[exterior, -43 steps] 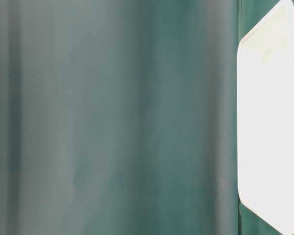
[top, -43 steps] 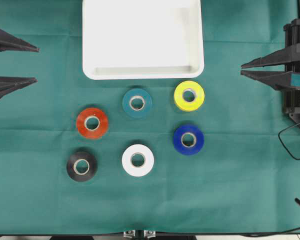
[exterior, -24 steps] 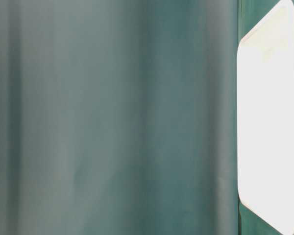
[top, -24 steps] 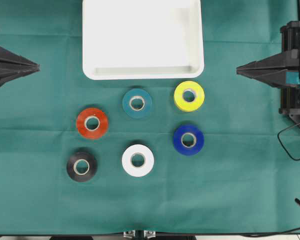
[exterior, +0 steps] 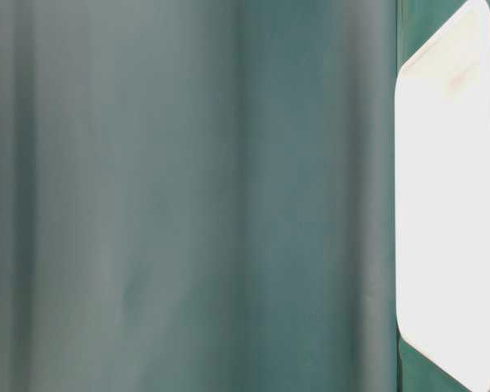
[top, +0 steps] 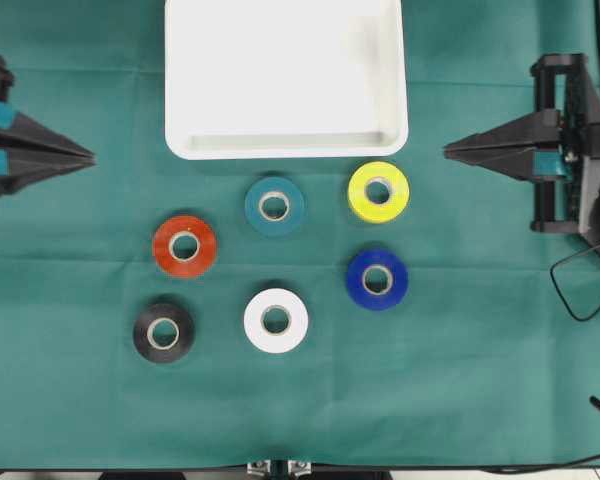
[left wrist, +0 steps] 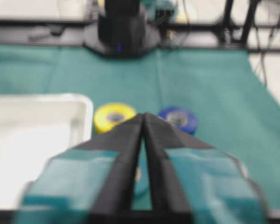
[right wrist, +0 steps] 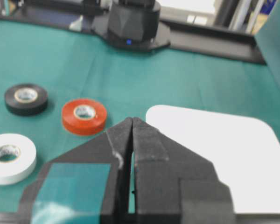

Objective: Put the tape alternately from left to right into the white case.
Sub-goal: 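Move both grippers inward toward the tape rolls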

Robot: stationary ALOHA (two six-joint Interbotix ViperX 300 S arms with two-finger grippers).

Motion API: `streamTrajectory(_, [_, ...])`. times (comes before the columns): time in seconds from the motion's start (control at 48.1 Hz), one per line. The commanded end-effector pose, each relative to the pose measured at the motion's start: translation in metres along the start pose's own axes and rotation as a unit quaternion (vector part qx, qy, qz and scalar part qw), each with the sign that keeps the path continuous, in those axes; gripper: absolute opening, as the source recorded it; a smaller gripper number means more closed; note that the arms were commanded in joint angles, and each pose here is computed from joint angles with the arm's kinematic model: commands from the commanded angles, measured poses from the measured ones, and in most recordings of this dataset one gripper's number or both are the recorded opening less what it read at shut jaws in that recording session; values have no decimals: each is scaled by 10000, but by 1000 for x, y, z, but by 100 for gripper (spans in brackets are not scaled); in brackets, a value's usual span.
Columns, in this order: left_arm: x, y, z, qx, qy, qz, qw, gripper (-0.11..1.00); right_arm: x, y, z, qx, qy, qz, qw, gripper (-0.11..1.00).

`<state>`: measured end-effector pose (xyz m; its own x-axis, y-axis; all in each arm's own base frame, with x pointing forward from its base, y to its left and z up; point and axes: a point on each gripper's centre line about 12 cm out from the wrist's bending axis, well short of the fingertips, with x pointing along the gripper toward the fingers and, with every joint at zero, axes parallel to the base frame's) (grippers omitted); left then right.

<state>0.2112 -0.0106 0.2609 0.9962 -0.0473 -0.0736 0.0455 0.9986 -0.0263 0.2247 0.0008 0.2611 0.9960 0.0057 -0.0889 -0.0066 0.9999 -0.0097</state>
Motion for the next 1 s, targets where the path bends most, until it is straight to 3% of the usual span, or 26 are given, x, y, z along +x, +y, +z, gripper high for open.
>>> streamTrajectory(0.0, [10,-1,6,-6,46,-12,10000,-4,7,0,10,0,-84,2,10000,7])
streamTrajectory(0.125, [15,-1,0,-5,184,-8,9998,13,11,0,9,0,-38,2,10000,35])
streamTrajectory(0.27, [14,-1,-3,-20,238,-5,9997,53,16,0,6,39,69,3,10000,76])
streamTrajectory(0.333, [15,-1,-4,-19,284,-5,9996,60,19,0,6,92,123,-2,9999,77])
streamTrajectory(0.769, [18,-1,-12,-88,644,4,9979,59,46,0,-7,238,758,-16,9968,78])
streamTrajectory(0.977, [27,-1,-20,-193,1064,22,9941,59,58,0,-12,253,1140,-28,9932,78])
